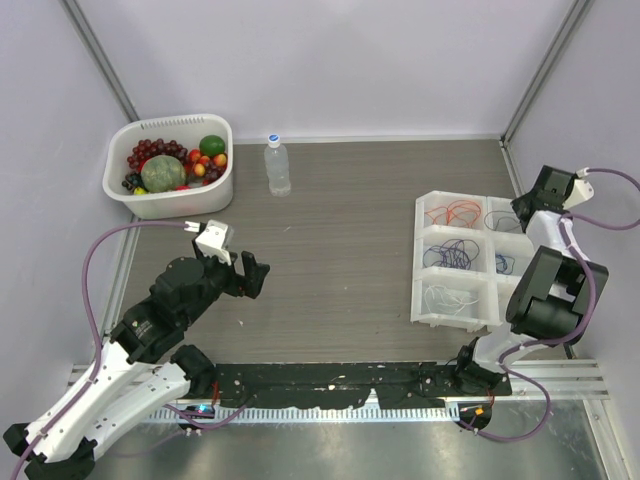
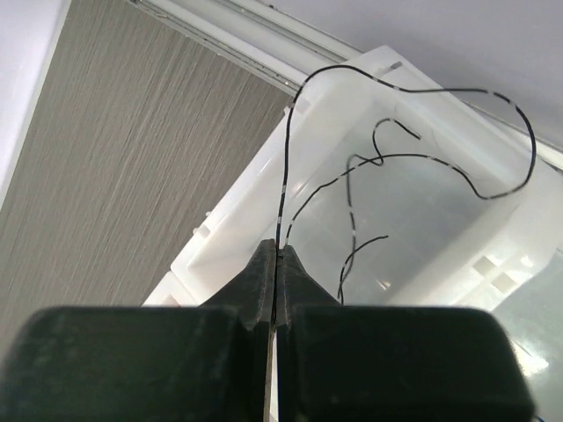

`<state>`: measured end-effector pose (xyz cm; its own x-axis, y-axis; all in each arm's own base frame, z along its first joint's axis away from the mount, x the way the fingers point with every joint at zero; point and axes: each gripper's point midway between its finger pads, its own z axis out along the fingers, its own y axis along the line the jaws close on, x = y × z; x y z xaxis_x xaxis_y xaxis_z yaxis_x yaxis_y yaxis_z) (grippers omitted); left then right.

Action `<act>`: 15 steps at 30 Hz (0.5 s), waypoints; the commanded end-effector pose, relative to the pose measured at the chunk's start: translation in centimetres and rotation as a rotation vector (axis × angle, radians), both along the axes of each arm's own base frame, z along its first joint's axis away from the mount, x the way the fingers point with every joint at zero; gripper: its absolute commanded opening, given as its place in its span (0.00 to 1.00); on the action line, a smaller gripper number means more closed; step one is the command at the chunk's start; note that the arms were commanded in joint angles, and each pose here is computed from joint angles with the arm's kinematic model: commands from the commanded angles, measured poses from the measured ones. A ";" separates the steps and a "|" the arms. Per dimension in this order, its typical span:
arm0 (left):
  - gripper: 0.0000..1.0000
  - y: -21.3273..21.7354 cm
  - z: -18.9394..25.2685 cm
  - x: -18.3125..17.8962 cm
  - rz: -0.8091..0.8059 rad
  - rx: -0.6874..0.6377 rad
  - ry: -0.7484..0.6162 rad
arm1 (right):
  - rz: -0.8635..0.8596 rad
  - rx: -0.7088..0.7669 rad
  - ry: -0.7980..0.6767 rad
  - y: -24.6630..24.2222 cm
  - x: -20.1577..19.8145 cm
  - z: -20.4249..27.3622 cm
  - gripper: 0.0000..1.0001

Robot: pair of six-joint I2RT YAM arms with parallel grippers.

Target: Untangle the cables

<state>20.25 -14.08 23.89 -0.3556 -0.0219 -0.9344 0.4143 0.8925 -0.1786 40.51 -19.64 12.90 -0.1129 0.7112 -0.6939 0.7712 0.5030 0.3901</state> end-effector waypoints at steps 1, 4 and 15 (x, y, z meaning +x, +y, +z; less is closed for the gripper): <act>0.84 -0.1 1.5 0.4 0.004 -0.027 -0.050 | -0.047 -0.029 -0.152 -0.4 0.1 4.1 0.01; 0.84 -0.1 1.6 0.4 0.004 -0.028 -0.052 | -0.091 -0.033 -0.126 -0.8 -0.7 3.5 0.01; 0.84 -0.4 1.5 0.4 -0.009 -0.031 -0.047 | -0.182 -0.089 -0.099 -1.5 -3.8 5.0 0.01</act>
<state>20.25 -14.08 23.89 -0.3557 -0.0221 -0.9343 0.4142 0.8925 -0.1788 37.49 -19.89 14.98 -0.0005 0.6870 -0.7266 0.7995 0.4368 0.4124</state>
